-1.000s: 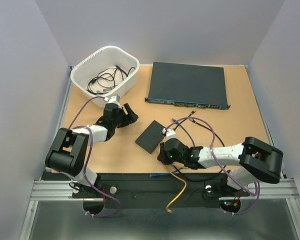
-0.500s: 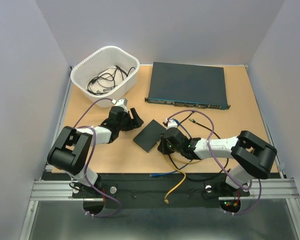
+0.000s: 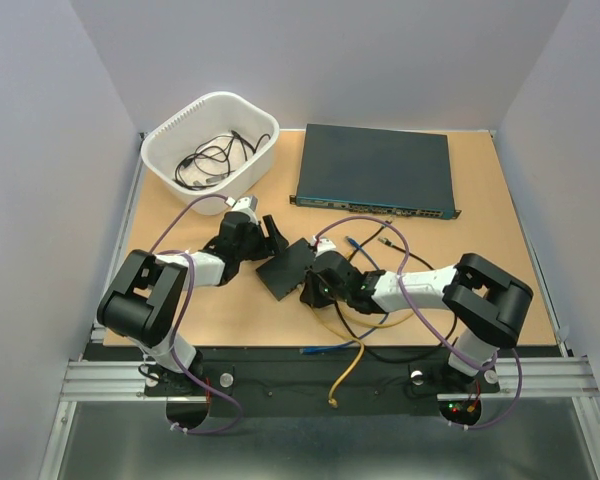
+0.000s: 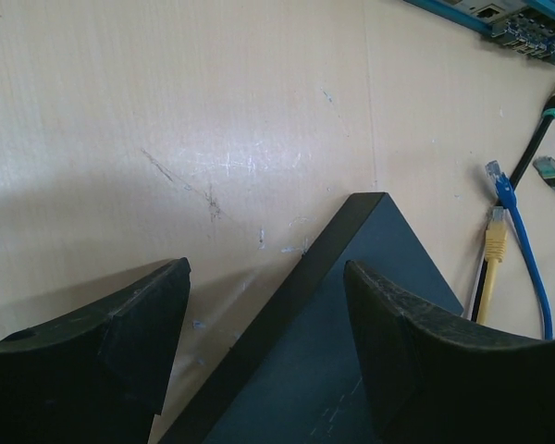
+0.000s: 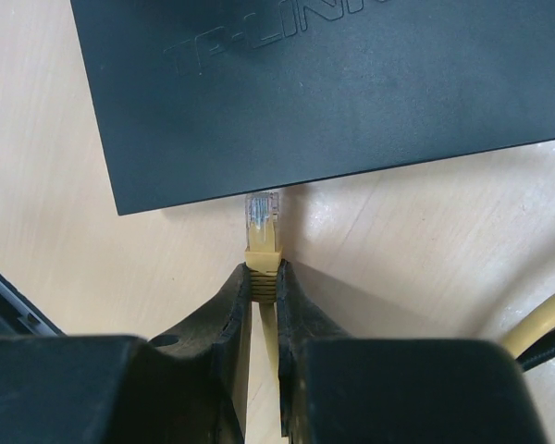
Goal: Insert the plug into the switch port
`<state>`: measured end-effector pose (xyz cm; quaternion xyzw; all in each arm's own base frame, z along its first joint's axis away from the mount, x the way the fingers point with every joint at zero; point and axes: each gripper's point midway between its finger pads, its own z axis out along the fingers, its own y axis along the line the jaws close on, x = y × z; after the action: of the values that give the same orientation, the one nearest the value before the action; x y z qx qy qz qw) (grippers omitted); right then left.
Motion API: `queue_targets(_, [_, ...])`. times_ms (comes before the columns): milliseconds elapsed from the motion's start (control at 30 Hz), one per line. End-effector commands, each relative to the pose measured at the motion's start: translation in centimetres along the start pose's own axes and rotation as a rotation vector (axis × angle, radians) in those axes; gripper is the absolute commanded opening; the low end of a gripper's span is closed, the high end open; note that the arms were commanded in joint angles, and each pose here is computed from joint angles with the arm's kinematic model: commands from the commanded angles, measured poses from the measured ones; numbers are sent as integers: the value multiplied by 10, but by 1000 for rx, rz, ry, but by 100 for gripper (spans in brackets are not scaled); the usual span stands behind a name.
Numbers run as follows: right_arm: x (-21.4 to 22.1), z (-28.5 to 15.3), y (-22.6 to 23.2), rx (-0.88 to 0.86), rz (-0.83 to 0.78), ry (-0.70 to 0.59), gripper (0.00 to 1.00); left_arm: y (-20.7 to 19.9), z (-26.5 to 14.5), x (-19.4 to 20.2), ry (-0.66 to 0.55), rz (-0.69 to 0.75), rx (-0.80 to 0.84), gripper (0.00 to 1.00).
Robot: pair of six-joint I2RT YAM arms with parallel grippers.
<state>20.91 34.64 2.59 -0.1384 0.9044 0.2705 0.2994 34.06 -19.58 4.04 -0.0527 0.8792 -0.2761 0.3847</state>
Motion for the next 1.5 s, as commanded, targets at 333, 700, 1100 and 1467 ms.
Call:
queue_targets(333, [21,-6,4,-13,18,57,1,9,-10,-14,-76,-14,-14,80])
queue_targets(700, [38,-15,8,49,-34,85,0,-9,-59,-54,-325,-91,137,99])
queue_targets(1100, [37,3,18,99,-100,114,0,-6,-46,-41,-215,-42,121,90])
queue_targets(1467, [29,2,13,155,-112,107,0,5,-24,-18,-116,-59,105,84])
